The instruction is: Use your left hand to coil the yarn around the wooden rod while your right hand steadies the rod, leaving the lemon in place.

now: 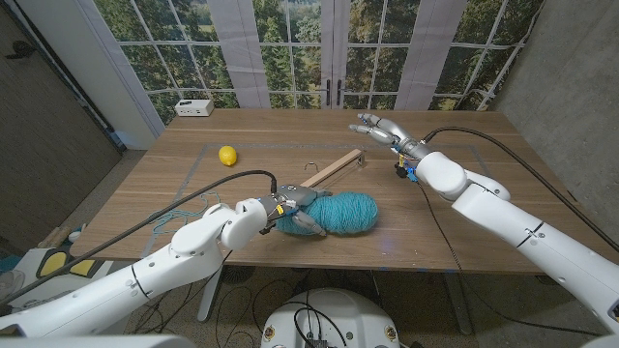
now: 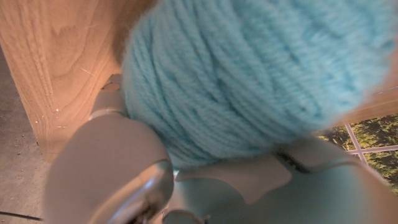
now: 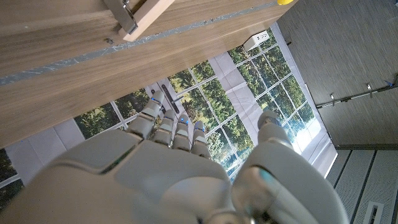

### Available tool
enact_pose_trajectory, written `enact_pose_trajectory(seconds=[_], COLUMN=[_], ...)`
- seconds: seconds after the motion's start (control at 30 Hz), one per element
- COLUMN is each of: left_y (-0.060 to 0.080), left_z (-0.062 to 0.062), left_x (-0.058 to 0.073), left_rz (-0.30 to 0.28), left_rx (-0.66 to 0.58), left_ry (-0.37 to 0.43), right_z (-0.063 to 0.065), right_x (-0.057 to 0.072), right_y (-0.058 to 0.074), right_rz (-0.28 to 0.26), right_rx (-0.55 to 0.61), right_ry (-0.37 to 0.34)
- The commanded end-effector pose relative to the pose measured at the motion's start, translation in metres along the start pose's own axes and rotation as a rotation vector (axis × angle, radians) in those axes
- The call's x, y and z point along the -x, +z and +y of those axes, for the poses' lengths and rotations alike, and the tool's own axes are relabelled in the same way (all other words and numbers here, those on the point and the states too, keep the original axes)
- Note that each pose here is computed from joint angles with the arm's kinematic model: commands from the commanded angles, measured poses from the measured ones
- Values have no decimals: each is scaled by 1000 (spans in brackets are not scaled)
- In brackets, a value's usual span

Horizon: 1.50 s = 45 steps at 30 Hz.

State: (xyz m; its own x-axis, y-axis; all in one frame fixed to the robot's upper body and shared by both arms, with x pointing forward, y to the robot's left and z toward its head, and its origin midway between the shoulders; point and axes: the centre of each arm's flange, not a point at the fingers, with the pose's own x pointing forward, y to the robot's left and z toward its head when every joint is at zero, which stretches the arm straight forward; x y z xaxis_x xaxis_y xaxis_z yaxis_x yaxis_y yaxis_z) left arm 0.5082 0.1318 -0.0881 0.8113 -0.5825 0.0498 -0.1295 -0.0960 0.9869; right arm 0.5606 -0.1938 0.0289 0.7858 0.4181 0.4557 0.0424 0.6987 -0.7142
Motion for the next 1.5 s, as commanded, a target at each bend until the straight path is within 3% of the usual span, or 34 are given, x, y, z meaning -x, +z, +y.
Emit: enact_pose_trajectory(seconds=[0.03, 0.2, 0.33, 0.5, 0.57, 0.6, 0.67, 0.73, 0.83, 0.9, 0.97, 1.03, 1.17, 1.23, 1.3, 1.5], left_y=[7, 7, 6, 3, 2, 1, 0, 0, -1, 0, -2, -4, -9, -10, -13, -14], left_z=[-13, -13, -12, -3, -2, 0, 1, -1, 1, 2, 3, 6, 10, 11, 15, 13], left_x=[-10, -11, -7, 6, 8, 15, 18, 26, 30, 35, 36, 36, 40, 43, 40, 30], left_rz=[-23, -7, 10, 74, 78, 117, 138, 172, 182, 228, 238, 247, 246, 272, 241, 261], left_rx=[45, 44, 21, 4, 8, -2, -12, -12, -8, -63, -51, -43, -34, -3, -6, -23], left_ry=[-38, -19, 45, 198, 216, 279, 317, 427, 467, 531, 548, 510, 552, 592, 494, 395], right_z=[0, 1, 2, 2, 2, 2, 3, 3, 4, 5, 5, 5, 5, 5, 5, 4], right_x=[2, 2, 2, 1, 1, 1, 0, -1, -2, -3, -5, -6, -8, -9, -10, -13], right_y=[-4, -4, -4, -3, -2, -2, -2, -1, -1, -1, 0, 2, 2, 2, 2, 2], right_rz=[5, 5, 7, 9, 11, 11, 13, 13, 15, 13, 11, 7, 8, 9, 10, 3], right_rx=[-13, -13, -14, -10, -8, -8, -4, -6, -4, -6, -4, -3, -1, -1, -2, -3], right_ry=[0, 2, 0, 1, 1, 4, 4, 7, 7, 11, 11, 11, 12, 12, 13, 10])
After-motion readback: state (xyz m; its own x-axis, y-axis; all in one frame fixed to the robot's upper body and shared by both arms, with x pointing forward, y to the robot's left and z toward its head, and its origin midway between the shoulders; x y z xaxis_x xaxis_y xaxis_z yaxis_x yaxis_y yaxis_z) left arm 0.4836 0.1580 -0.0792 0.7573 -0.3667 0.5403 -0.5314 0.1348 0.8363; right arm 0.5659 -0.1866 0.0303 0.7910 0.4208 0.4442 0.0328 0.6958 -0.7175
